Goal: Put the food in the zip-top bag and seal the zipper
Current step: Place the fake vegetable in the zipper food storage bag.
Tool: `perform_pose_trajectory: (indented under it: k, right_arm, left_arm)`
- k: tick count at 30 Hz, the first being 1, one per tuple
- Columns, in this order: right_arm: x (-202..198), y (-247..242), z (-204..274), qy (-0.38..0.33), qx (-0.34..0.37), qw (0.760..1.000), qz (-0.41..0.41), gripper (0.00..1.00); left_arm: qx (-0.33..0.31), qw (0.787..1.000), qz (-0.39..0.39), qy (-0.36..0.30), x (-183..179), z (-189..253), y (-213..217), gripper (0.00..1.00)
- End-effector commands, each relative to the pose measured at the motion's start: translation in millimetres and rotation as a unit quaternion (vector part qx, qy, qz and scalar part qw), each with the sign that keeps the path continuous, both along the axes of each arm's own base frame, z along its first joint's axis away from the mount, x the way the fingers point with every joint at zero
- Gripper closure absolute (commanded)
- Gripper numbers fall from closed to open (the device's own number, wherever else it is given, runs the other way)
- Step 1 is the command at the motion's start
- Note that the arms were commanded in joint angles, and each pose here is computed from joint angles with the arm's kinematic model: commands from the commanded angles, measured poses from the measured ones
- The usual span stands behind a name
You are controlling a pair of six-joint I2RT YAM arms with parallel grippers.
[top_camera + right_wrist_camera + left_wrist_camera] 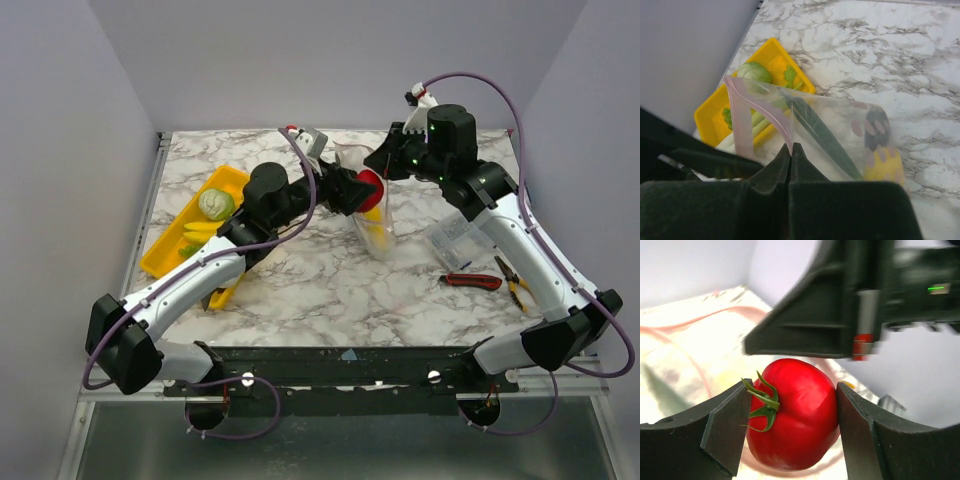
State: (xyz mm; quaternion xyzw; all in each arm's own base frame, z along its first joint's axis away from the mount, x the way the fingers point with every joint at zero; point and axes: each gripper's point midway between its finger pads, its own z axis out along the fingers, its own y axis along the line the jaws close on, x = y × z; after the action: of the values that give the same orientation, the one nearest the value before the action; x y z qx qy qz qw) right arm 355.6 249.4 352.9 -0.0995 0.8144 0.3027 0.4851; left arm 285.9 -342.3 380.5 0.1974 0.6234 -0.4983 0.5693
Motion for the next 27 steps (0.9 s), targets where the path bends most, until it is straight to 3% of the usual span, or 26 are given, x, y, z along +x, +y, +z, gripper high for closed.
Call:
perform_pose_trajectory:
  k: [1, 7, 12, 20, 23, 24, 27]
  right_arm:
    - [-15, 15, 30, -0.015, 0.035, 0.999, 0.035, 0.99]
    - [-16, 17, 30, -0.010, 0.037, 0.999, 0.039, 0.99]
    - [-15, 21, 26, -0.005, 0.041, 0.998, 0.046, 0.99]
    - [-17, 17, 30, -0.010, 0.043, 0.998, 0.040, 0.99]
    - [-16, 17, 28, -0.008, 0.041, 0.998, 0.039, 0.99]
    - [-17, 17, 28, -0.008, 0.041, 0.998, 0.040, 0.99]
    - [-16, 17, 28, -0.009, 0.039, 0.998, 0.038, 0.99]
  left_arm:
    - [0.087, 0.987, 0.107, 0.087, 35, -53, 21, 1.00]
    - [0.119, 0.968, 0.146, 0.167, 40, -46, 31, 1.00]
    - [0.124, 0.955, 0.130, 0.235, 37, -44, 19, 0.97]
    - [0.119, 0.959, 0.096, 0.241, 32, -33, 8, 0.65]
    - [0.114, 0.959, 0.093, 0.241, 29, -27, 9, 0.43]
    - [0.114, 0.960, 0.092, 0.238, 28, -25, 10, 0.29]
    - [0.119, 0.963, 0.088, 0.225, 23, -16, 14, 0.10]
